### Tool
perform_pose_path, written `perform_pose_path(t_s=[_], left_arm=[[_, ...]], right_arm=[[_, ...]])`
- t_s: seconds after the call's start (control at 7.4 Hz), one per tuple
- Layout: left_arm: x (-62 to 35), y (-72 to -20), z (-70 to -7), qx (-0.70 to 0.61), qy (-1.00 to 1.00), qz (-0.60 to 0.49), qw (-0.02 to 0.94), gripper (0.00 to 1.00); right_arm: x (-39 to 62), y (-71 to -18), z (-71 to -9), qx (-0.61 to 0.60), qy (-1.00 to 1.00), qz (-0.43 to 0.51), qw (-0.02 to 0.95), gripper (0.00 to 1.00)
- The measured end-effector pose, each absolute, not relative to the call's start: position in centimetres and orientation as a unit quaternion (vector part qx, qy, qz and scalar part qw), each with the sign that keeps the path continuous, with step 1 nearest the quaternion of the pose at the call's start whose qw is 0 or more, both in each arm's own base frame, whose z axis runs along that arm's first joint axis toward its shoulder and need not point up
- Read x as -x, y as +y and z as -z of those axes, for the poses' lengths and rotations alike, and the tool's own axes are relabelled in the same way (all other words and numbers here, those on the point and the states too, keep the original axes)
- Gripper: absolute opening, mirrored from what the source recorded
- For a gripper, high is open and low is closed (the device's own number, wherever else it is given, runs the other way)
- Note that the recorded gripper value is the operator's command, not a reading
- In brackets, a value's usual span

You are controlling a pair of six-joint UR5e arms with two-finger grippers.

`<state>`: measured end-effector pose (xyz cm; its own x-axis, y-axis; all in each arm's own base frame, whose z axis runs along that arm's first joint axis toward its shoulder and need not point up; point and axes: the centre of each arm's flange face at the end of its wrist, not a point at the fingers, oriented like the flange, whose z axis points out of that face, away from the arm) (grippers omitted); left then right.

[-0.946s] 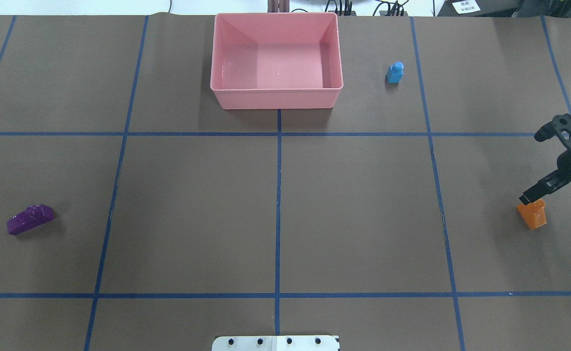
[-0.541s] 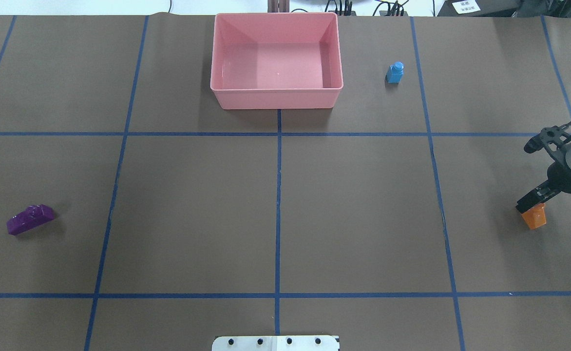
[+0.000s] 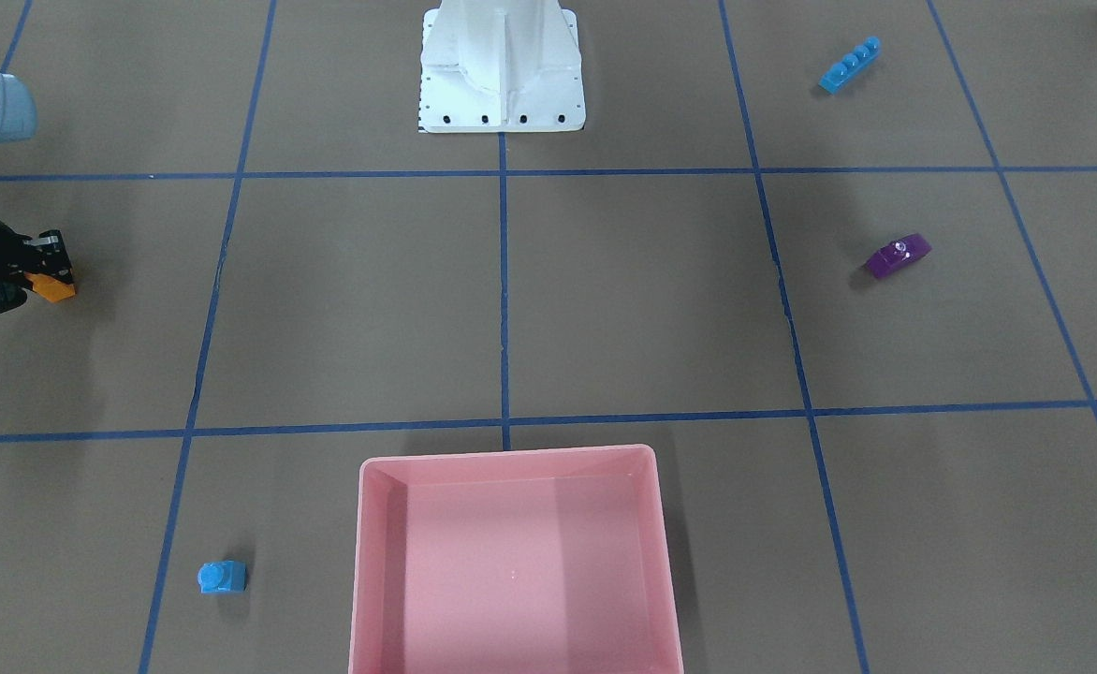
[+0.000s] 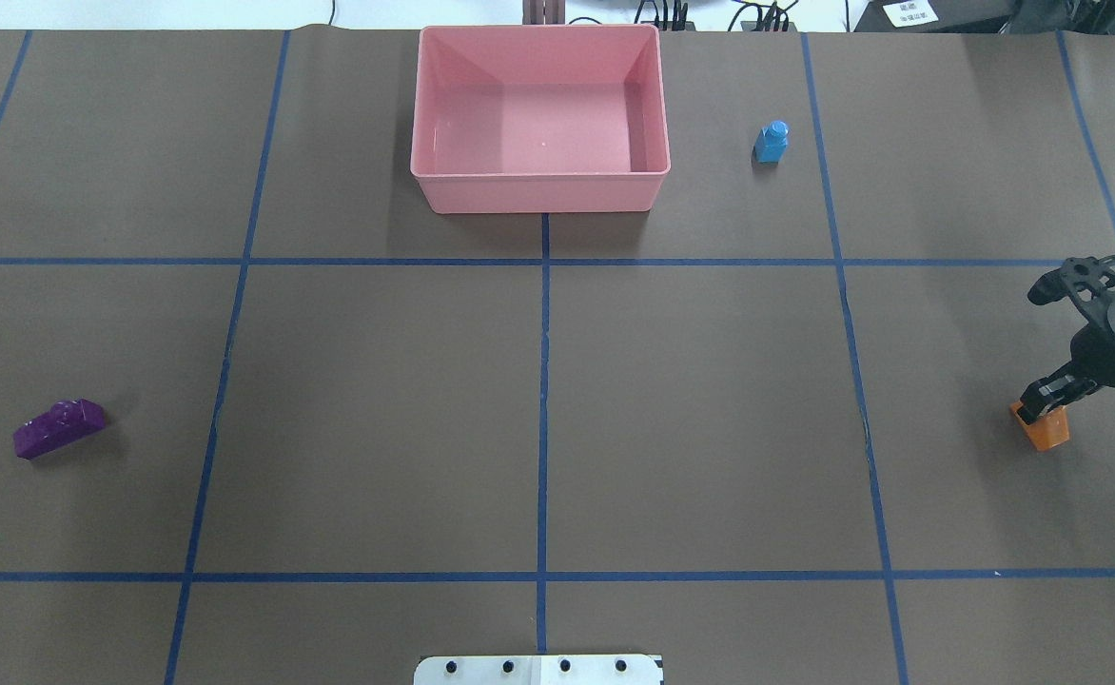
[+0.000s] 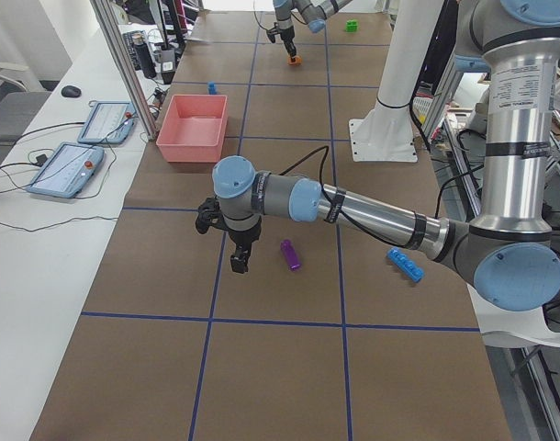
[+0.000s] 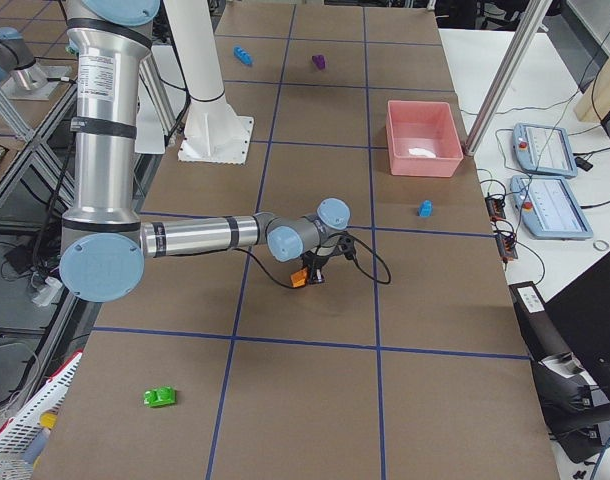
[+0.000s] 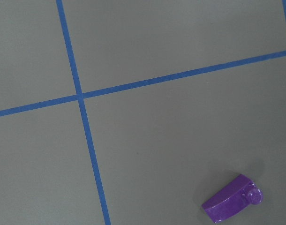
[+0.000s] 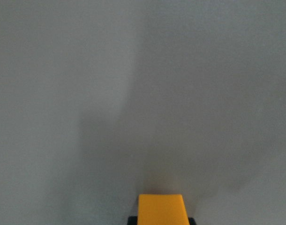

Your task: Put all blocks into box

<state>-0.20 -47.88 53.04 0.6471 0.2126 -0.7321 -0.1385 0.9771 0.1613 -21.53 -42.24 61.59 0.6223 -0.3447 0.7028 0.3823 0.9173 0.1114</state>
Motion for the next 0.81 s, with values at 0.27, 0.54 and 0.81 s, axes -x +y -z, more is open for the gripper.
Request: perform_pose_path(t_s=[0.27, 0.54, 0.81], left_arm=[[-4.9, -48.2, -51.2, -0.052, 0.420, -0.118, 0.898, 1.00], [-10.3, -47.5, -49.6, -0.070, 0.432, -0.155, 0.885, 1.00], [-15.8, -46.4, -49.1, -0.094, 0.409, -0.224, 0.880, 0.99]], right_arm=[[20.4, -42.7, -58.5, 0.012, -0.403, 0.178, 0.898, 0.00], [19.8, -46.4, -51.8, -0.006, -0.427, 0.084, 0.900, 0.00], [23.3, -53.3, -41.3, -0.002, -0.449, 0.001, 0.894, 0.00]])
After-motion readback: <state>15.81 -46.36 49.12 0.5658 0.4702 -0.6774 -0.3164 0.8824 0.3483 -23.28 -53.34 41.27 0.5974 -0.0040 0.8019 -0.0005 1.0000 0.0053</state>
